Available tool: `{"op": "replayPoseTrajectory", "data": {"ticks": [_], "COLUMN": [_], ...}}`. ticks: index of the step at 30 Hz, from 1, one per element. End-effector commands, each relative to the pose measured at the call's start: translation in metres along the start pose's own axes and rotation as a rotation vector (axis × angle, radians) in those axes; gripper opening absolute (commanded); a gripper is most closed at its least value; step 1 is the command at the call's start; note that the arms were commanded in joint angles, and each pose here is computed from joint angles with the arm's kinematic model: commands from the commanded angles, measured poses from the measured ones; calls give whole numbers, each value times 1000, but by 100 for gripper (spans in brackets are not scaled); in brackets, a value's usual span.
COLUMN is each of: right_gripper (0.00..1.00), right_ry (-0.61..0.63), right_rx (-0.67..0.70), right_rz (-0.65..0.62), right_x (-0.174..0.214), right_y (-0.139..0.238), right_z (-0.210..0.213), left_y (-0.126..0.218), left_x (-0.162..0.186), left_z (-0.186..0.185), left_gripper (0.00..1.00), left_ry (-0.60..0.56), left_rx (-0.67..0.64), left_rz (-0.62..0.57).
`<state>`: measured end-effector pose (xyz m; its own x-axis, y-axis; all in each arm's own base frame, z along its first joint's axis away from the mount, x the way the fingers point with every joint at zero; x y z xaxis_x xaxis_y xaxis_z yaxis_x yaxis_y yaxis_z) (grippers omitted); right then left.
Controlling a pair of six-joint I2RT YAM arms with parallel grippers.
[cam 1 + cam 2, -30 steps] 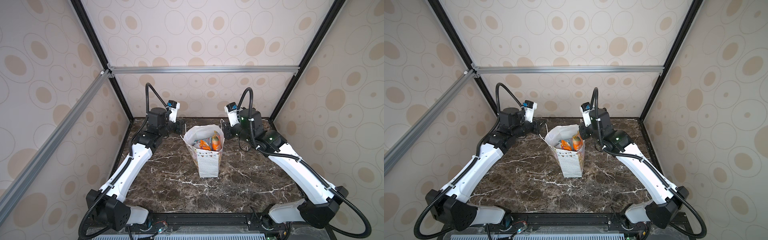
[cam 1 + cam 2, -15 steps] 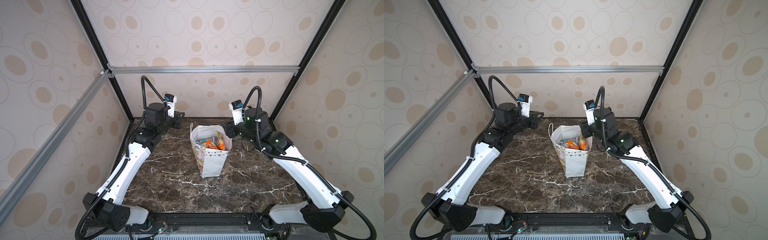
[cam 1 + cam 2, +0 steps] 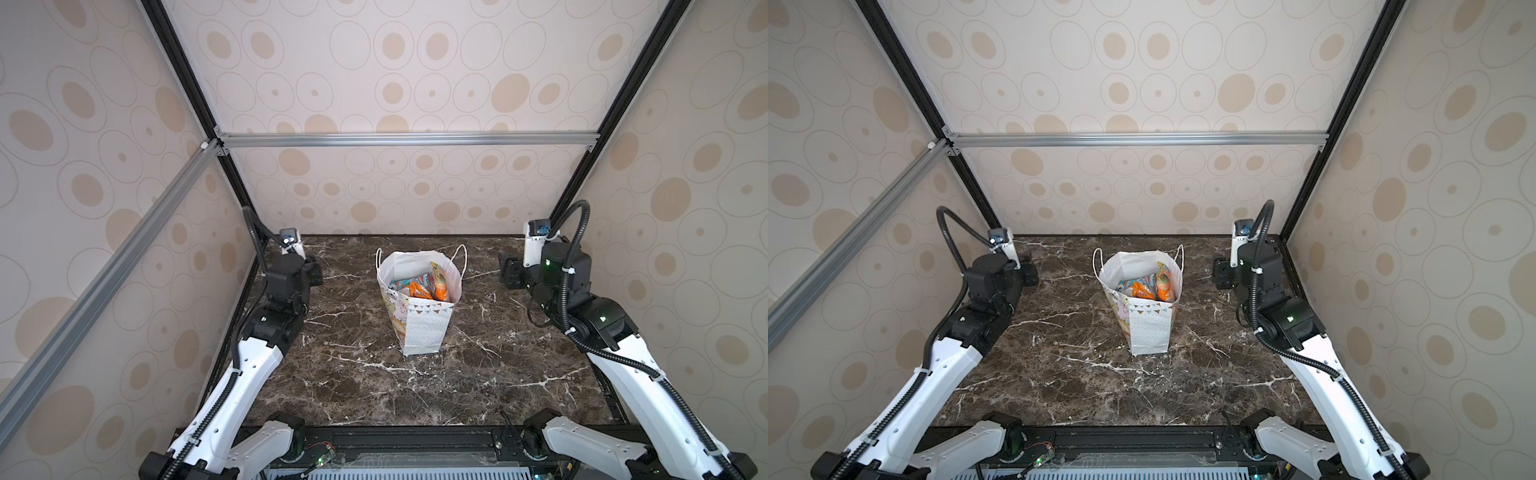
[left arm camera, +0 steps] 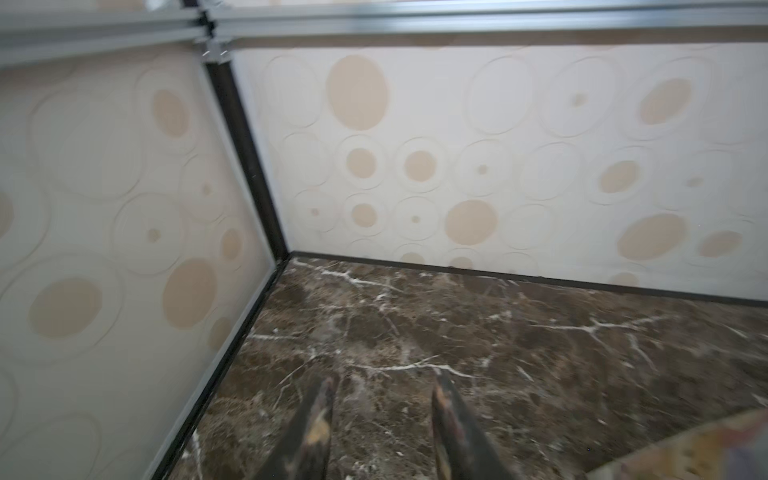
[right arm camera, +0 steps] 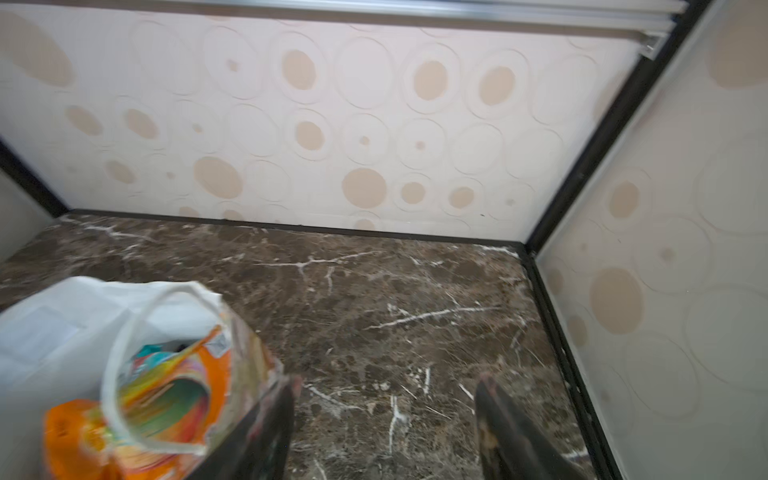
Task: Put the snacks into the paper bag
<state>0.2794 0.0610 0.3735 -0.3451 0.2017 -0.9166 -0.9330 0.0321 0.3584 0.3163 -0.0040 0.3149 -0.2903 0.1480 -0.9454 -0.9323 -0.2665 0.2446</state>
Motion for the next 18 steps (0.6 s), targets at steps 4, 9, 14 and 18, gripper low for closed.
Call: {"op": "replayPoseTrajectory", "data": {"ticks": [4,9,14,18], "right_gripper": [79,95,97,97], "right_ry": [-81,-138,-151,-132], "right_rx": [228,280,254,214], "right_rz": [-20,-59,-147,-98], "right_x": [66,128,173,192], "right_y": [-16,-49,-77,-104], "right_z": [-65,-99,-110,-109], "left_y": [-14,-27,-28,-41], "left_x": [91,138,155,160], "left_z": [44,37,30,15], "left_gripper": [93,100,100,100], "left_ry": [180,102,61,3], "left_rx": [-272,-243,-164,-77], "left_rz": [-47,-76,-153,-184]}}
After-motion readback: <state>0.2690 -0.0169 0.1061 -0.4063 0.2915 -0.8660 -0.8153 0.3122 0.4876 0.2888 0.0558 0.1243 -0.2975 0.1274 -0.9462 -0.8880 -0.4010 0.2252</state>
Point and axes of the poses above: each gripper's point midway between its finger pads, its own y axis back along the fingers, its own z axis along the line the jaws close on, x = y × z, the point moved 4 cm from there along y, back along the fingers, and after that the axes turned 14 degrees about -y, right-handed, at the moved point
